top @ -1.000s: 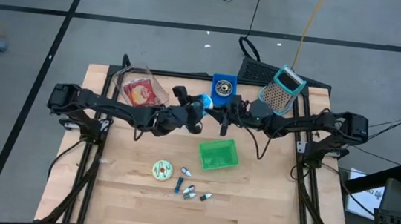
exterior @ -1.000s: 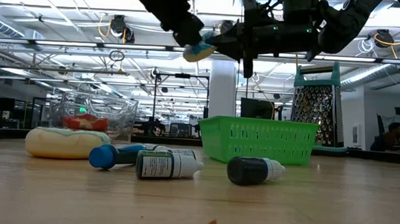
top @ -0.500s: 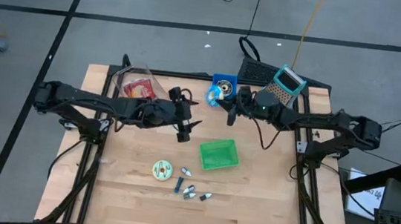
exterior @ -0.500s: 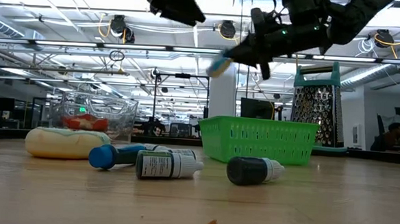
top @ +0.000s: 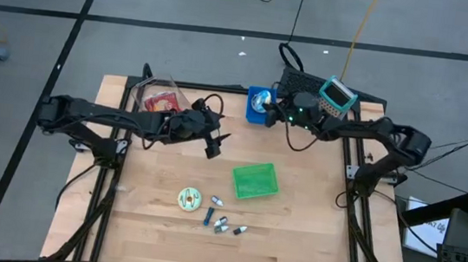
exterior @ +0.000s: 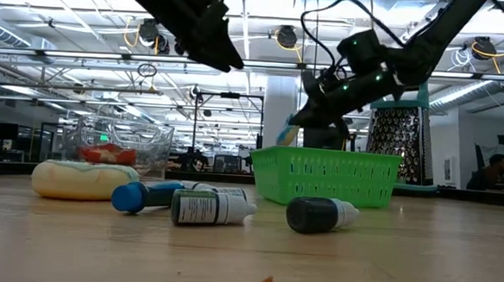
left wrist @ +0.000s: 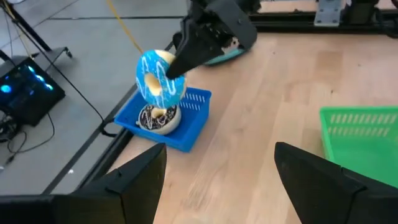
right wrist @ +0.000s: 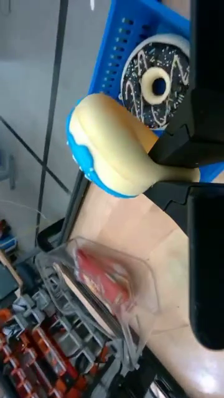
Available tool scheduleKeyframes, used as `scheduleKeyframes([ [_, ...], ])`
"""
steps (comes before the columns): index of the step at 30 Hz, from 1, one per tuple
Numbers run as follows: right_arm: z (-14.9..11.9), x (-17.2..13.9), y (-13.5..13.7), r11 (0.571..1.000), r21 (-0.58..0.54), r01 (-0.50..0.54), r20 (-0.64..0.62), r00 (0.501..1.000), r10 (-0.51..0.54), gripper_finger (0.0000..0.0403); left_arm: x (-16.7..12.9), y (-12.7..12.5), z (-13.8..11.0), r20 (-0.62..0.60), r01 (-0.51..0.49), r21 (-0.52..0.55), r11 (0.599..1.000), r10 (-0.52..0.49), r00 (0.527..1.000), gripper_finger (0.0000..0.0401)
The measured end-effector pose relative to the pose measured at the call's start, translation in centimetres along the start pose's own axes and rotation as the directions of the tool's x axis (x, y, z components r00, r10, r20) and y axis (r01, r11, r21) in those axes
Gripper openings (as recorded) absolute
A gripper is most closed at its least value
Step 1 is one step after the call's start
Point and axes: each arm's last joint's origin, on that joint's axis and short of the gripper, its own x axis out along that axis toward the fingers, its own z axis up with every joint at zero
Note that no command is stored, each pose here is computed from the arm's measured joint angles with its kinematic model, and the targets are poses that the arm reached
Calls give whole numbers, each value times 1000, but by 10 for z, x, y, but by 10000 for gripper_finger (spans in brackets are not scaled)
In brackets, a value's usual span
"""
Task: Pick & Place Food Item
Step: Put the blue donut into the blue bin
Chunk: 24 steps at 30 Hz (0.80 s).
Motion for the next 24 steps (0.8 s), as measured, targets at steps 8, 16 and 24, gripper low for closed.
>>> scheduleKeyframes([
  [8, -9, 21, -26, 997, 69, 33, 56, 998, -36, 14, 2, 1, -6, -4, 7, -24, 1000, -7, 1000, 299],
  [16, -21, 35, -38, 997, 69, 26, 82, 996, -31, 13, 2, 1, -6, -5, 6, -28, 1000, -6, 1000, 299],
  [24, -22, 36, -42, 993, -27, 119, 114, 987, -115, 36, 2, 1, -6, -5, 6, -32, 999, -7, 1000, 299],
])
